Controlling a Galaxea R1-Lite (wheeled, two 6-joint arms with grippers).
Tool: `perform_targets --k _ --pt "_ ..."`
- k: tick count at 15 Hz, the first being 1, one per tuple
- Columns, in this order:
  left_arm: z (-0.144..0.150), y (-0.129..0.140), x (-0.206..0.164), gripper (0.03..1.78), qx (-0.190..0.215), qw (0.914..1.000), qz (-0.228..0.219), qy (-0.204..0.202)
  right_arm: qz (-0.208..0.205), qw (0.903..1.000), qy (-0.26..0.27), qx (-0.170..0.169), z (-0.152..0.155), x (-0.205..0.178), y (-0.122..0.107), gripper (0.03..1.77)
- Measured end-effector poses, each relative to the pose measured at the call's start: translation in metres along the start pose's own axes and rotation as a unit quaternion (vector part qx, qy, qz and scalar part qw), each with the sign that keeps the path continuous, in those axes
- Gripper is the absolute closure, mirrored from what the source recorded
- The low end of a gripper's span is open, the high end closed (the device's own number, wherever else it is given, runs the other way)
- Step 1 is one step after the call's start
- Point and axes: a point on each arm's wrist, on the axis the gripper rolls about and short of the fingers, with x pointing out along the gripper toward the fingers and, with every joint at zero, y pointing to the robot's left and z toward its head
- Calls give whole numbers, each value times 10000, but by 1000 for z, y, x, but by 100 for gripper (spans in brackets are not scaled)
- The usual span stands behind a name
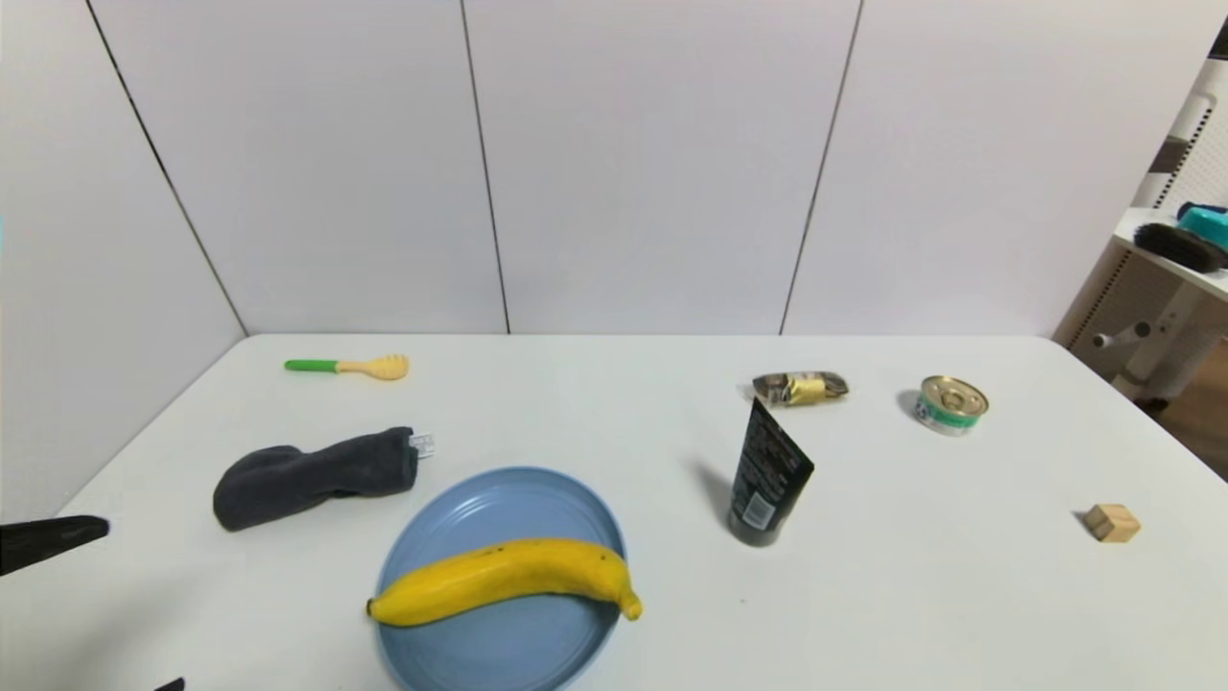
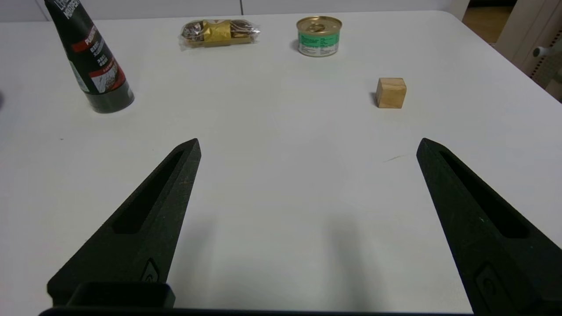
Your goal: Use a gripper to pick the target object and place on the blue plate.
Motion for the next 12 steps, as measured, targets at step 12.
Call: perform_targets --k 12 --pt "-126 -55 -24 12 -991 9683 2094 -938 2 10000 -2 4 0 0 0 10"
